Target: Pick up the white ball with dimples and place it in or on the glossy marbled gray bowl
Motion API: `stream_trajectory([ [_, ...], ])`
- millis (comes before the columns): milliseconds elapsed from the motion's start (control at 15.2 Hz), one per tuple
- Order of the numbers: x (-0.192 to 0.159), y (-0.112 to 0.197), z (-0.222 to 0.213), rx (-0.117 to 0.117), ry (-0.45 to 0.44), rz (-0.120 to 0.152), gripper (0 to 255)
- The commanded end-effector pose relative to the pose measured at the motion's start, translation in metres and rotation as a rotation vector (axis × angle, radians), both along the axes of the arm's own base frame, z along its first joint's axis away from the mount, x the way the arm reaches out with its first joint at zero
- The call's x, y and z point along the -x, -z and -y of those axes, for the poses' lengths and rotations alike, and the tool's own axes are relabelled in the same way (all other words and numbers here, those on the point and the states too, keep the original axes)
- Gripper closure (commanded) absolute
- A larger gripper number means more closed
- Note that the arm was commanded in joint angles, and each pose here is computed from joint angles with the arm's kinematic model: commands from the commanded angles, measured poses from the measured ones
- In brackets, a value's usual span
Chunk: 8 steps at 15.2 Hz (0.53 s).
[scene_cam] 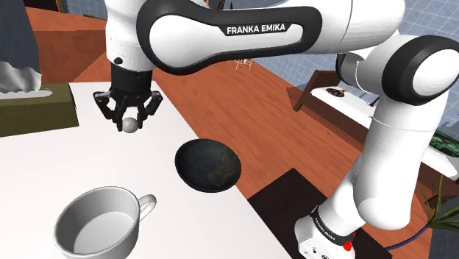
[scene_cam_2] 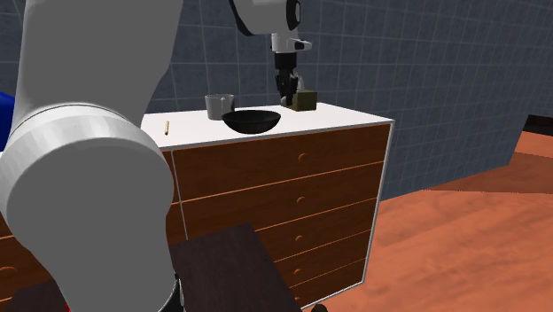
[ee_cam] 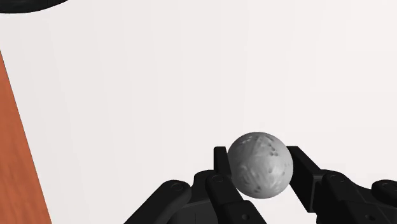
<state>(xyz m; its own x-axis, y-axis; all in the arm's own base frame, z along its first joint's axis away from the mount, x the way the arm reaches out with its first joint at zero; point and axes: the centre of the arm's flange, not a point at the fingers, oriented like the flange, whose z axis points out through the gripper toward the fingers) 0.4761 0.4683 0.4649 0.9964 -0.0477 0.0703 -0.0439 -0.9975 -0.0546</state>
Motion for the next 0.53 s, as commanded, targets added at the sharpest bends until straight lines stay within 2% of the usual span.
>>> stream_trajectory([
  [0,0.001,-0.011,0.0,0.0,0.0,0.0,255],
  [462,0.001,-0.048,0.0,0.0,0.0,0.0,255],
])
